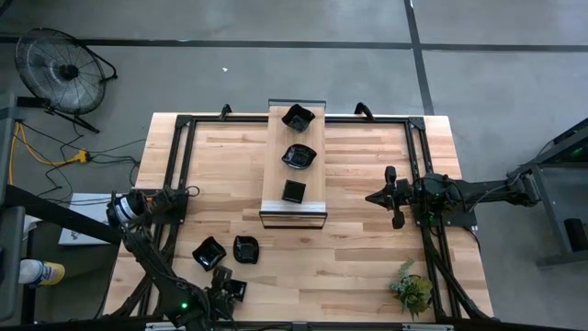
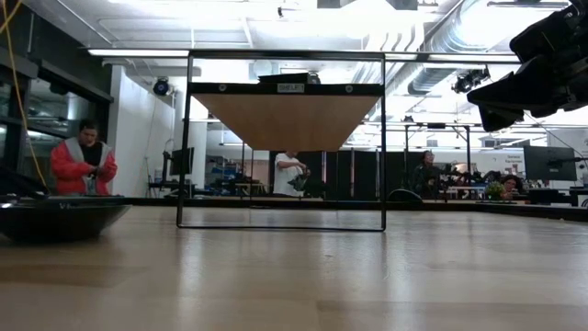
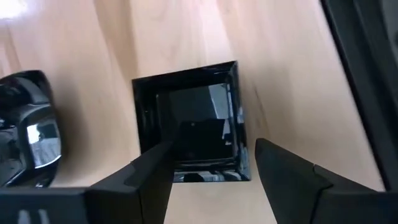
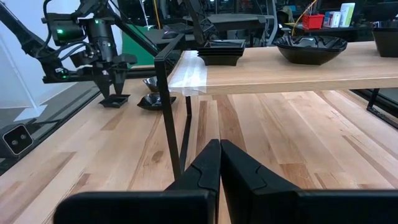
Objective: Pick & Place Mini shaped plates
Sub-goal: Stack the square-shaped plate on top of the stacked square-shaped plates on the shelf
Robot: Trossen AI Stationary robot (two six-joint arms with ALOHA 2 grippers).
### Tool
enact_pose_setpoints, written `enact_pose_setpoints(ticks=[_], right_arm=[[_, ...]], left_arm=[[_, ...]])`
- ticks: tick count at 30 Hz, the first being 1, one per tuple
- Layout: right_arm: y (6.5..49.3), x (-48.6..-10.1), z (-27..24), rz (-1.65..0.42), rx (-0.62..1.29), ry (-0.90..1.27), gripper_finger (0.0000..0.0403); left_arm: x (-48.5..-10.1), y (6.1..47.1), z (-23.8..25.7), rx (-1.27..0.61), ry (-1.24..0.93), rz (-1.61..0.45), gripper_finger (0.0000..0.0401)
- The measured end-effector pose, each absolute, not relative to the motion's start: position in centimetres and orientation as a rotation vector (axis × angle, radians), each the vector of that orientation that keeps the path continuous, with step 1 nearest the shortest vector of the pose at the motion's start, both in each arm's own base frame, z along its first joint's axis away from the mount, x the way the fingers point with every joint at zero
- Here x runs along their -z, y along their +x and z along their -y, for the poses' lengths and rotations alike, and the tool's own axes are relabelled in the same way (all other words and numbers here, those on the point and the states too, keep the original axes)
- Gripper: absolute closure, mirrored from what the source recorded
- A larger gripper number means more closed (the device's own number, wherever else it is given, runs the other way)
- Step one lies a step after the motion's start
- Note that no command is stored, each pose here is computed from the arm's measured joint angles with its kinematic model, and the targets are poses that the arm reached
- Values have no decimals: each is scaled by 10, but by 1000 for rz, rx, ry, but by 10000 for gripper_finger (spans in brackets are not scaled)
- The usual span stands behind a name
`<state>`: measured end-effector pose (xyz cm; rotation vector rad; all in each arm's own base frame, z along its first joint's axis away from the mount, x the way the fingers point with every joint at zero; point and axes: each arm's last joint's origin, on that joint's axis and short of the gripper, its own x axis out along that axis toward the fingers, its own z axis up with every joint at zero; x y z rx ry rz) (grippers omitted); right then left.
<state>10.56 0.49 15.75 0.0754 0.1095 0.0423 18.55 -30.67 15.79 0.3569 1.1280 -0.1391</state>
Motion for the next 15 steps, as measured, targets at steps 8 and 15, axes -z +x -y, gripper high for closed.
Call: enact_pose_setpoints(ticks=[8, 15], right_arm=[[106, -157, -5, -109, -42, 75, 398], [106, -157, -5, -110, -42, 75, 398]], left_arm=[[-153, 187, 307, 122, 380, -1113, 185], [-147, 189, 309, 123, 367, -1127, 185]])
